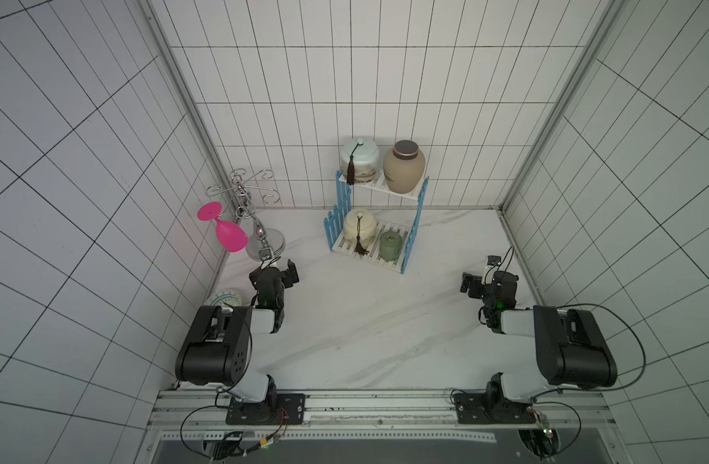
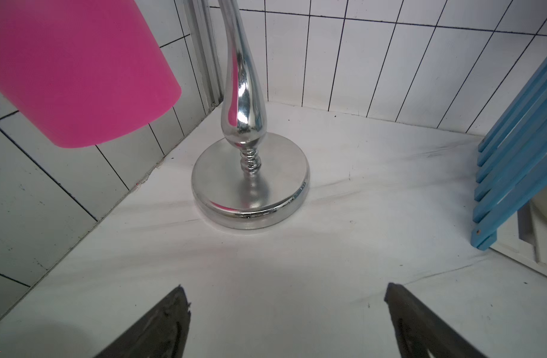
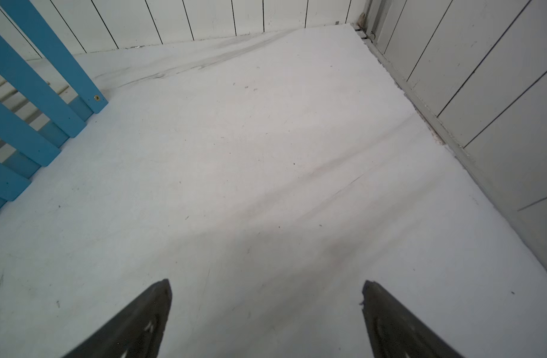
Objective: Remove the tea canisters from the shelf
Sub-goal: Adjust the shelf at the center of the board.
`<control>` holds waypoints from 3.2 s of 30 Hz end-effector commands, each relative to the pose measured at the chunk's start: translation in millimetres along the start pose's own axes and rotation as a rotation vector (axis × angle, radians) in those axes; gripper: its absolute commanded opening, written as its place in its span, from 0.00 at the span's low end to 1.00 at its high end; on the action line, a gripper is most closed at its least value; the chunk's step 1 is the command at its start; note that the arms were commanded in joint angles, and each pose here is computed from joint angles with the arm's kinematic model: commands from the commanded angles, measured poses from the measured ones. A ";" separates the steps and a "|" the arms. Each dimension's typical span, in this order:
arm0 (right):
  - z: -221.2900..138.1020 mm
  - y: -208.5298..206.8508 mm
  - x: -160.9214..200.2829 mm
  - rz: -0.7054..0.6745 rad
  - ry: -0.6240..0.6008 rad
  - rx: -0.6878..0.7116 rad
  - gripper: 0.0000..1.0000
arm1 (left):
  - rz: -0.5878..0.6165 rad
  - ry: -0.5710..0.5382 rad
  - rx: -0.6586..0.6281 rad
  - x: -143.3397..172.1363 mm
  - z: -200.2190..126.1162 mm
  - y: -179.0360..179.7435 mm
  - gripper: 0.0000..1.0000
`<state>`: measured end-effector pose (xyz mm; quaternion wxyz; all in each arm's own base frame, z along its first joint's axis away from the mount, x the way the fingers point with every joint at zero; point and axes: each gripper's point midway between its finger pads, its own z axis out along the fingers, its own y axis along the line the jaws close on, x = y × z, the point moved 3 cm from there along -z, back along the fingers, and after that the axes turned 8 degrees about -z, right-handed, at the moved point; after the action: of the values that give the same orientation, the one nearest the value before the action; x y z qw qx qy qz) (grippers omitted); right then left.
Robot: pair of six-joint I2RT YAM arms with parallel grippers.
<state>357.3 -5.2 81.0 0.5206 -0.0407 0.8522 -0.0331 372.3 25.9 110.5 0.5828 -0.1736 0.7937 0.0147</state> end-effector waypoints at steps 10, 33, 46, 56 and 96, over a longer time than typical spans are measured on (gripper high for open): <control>5.4 -15.0 -27.9 0.013 -0.091 0.027 0.99 | -0.003 -0.043 0.026 -14.4 6.7 -4.7 0.99; -20.7 -40.5 -50.1 0.118 -0.036 0.172 0.99 | 0.035 0.032 0.140 -56.0 -21.5 -27.9 0.99; -91.6 -54.0 -111.4 0.563 -0.033 0.223 0.99 | 0.047 0.258 0.137 -104.7 -78.3 -37.4 0.99; -79.2 12.8 -131.2 0.495 0.092 0.063 0.99 | 0.074 0.250 0.235 -94.6 -81.6 -31.9 0.99; -13.6 216.1 -166.4 0.183 0.148 -0.019 0.96 | 0.061 0.237 0.292 -86.7 -90.2 -34.7 0.99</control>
<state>409.9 225.6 205.7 0.4489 0.0292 0.8921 0.0420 322.8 -2.6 221.7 0.4911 -0.0731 0.8620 -0.1015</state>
